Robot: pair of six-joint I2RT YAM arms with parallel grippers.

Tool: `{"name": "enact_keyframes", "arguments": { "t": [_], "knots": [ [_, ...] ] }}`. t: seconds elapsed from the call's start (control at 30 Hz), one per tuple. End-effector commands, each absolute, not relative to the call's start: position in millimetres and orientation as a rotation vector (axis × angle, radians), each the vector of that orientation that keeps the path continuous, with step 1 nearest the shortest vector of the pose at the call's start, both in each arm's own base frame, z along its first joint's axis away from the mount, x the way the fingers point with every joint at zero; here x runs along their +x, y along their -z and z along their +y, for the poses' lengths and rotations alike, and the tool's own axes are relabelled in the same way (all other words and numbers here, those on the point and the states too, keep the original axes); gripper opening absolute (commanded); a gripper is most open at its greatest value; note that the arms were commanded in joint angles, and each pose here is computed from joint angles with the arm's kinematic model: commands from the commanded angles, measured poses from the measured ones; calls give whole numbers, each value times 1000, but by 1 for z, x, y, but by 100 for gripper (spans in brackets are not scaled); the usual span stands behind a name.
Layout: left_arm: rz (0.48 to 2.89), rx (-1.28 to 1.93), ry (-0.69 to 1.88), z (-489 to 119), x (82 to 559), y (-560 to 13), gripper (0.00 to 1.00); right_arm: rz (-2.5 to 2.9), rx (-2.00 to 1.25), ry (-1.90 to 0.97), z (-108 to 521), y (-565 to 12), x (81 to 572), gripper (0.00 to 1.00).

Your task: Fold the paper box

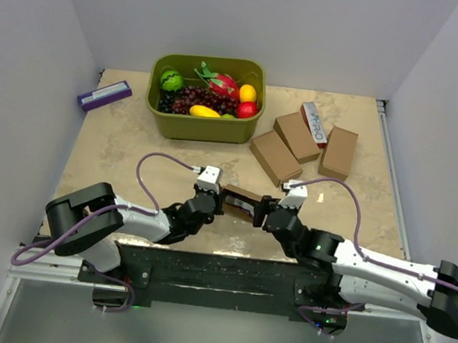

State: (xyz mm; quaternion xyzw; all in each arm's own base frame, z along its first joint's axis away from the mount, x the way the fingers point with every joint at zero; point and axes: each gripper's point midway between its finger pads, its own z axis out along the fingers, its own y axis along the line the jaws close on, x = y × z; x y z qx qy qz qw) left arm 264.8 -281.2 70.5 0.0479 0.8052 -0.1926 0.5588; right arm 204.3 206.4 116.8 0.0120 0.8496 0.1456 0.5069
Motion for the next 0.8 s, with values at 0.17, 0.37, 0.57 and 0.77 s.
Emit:
{"name": "enact_keyframes", "arguments": {
  "t": [0.17, 0.37, 0.57, 0.77],
  "knots": [
    [2025, 228, 287, -256, 249, -24, 0, 1894, 60, -643, 233, -191, 203, 54],
    [2009, 265, 294, -260, 245, -25, 0, 1936, 149, -477, 250, -188, 229, 45],
    [2007, 304, 287, -266, 240, -22, 0, 1998, 169, -391, 275, -150, 242, 44],
    [2011, 335, 290, -270, 232, -22, 0, 2079, 183, -375, 276, -106, 235, 43]
  ]
}}
